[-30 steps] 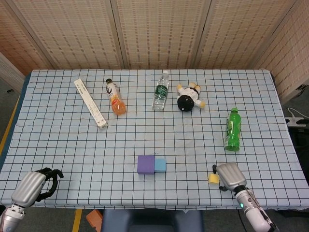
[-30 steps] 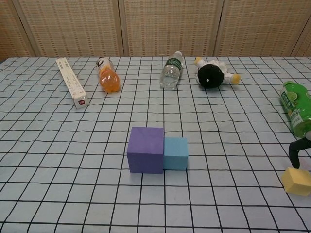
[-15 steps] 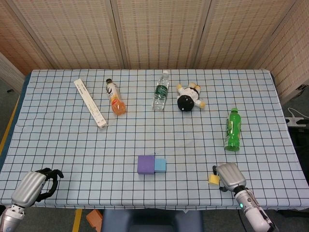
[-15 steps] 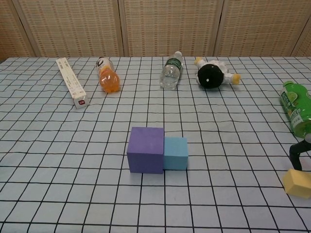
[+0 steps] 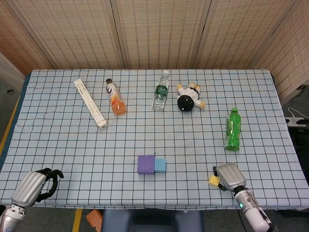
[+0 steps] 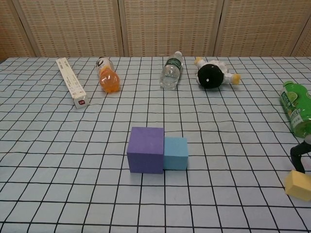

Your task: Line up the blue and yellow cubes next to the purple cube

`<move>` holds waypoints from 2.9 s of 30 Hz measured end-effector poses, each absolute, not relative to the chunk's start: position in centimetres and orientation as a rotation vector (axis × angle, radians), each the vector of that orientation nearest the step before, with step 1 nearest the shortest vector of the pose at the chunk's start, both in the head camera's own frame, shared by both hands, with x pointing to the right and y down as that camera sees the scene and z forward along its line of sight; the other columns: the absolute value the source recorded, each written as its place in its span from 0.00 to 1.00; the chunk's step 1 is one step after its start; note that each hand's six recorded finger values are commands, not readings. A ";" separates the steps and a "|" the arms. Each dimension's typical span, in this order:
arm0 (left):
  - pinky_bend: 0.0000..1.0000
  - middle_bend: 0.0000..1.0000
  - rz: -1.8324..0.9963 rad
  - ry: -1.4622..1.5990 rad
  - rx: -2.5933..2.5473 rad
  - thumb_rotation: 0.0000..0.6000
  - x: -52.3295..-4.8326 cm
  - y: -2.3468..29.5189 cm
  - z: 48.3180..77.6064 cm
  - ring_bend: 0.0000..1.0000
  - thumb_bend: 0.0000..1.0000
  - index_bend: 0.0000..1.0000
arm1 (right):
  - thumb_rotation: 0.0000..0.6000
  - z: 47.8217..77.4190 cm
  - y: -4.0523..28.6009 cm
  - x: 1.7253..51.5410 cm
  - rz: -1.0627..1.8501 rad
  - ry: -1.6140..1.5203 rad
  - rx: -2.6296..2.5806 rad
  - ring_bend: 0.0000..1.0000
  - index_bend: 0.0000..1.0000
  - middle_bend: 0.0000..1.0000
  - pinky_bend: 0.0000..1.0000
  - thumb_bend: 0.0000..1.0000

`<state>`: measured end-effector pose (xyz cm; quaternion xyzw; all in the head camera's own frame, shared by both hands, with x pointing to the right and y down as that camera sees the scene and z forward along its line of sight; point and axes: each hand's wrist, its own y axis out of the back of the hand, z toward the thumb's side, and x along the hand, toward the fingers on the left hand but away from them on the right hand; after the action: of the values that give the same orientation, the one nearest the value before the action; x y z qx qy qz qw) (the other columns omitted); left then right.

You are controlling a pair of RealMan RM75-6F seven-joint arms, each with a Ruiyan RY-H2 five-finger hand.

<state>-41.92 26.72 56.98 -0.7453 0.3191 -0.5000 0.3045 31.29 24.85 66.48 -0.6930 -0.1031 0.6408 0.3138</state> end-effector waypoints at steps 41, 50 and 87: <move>0.61 0.59 -1.324 0.844 -1.975 1.00 -41.9 26.7 57.0 0.46 0.57 0.46 | 1.00 67.0 25.2 30.8 1.656 -0.260 -1.901 0.91 0.40 1.00 1.00 0.18; 0.61 0.59 -1.325 0.846 -1.975 1.00 -41.9 26.7 57.0 0.46 0.57 0.46 | 1.00 67.1 25.2 30.6 1.666 -0.266 -1.954 0.91 0.42 1.00 1.00 0.18; 0.61 0.60 -1.321 0.862 -1.966 1.00 -42.1 26.5 56.9 0.46 0.57 0.46 | 1.00 70.8 20.7 22.5 1.412 -0.588 -2.200 0.91 0.54 1.00 1.00 0.18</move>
<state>-42.13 26.53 56.87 -0.7427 0.3256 -0.4990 0.3056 22.46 20.74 70.82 -0.7993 -0.2137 0.5129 0.2292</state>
